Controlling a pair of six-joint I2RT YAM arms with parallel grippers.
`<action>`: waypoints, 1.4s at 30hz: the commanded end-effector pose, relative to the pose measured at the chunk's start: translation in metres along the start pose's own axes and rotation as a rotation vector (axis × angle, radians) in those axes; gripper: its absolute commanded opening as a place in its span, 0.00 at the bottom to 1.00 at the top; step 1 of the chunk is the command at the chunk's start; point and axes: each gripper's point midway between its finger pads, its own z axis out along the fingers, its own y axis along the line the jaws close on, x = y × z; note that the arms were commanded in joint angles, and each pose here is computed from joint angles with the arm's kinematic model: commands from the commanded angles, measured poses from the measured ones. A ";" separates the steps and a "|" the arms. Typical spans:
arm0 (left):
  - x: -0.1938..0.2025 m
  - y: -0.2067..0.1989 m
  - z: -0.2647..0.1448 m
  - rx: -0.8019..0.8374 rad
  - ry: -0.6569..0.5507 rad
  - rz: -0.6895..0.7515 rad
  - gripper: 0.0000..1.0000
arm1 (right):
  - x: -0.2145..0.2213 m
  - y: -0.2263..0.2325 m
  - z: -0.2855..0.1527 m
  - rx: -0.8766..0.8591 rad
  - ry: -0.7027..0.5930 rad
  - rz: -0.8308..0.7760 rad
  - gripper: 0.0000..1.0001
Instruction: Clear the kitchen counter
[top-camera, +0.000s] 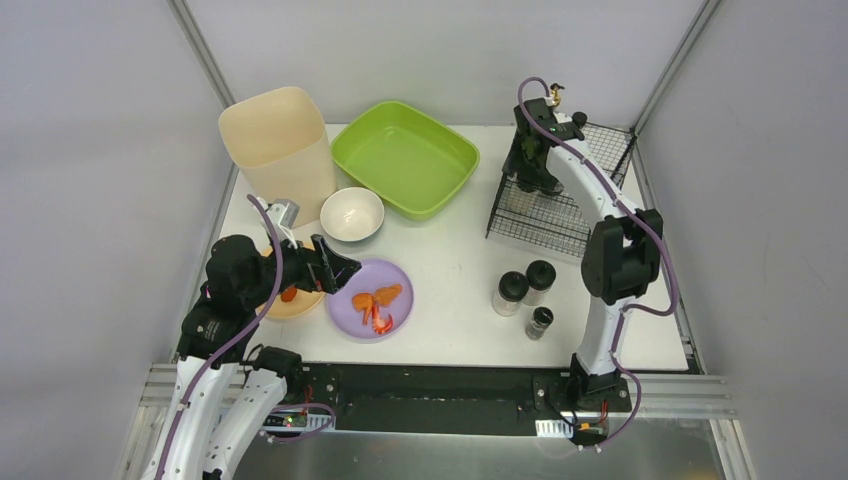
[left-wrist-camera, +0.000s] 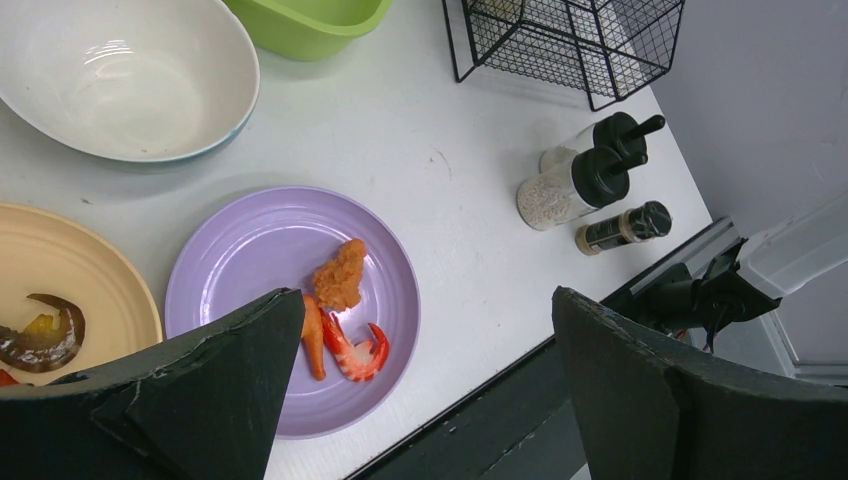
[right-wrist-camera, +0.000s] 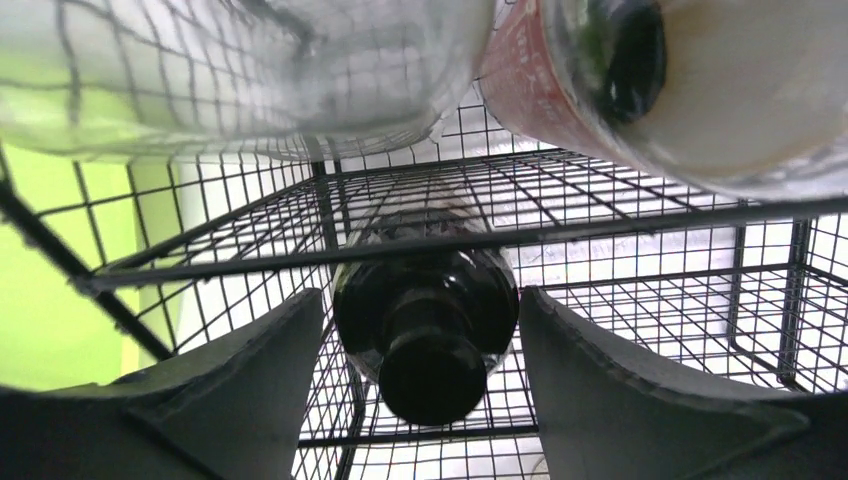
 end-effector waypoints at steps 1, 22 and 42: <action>-0.007 -0.003 0.002 0.017 -0.022 0.009 1.00 | -0.013 0.000 -0.046 -0.050 -0.069 0.003 0.75; -0.007 -0.001 0.002 0.010 -0.021 0.009 1.00 | 0.053 -0.033 -0.160 -0.149 -0.160 -0.118 0.82; -0.006 -0.002 0.004 0.020 -0.009 0.005 1.00 | 0.188 -0.077 -0.163 -0.197 -0.026 -0.283 0.86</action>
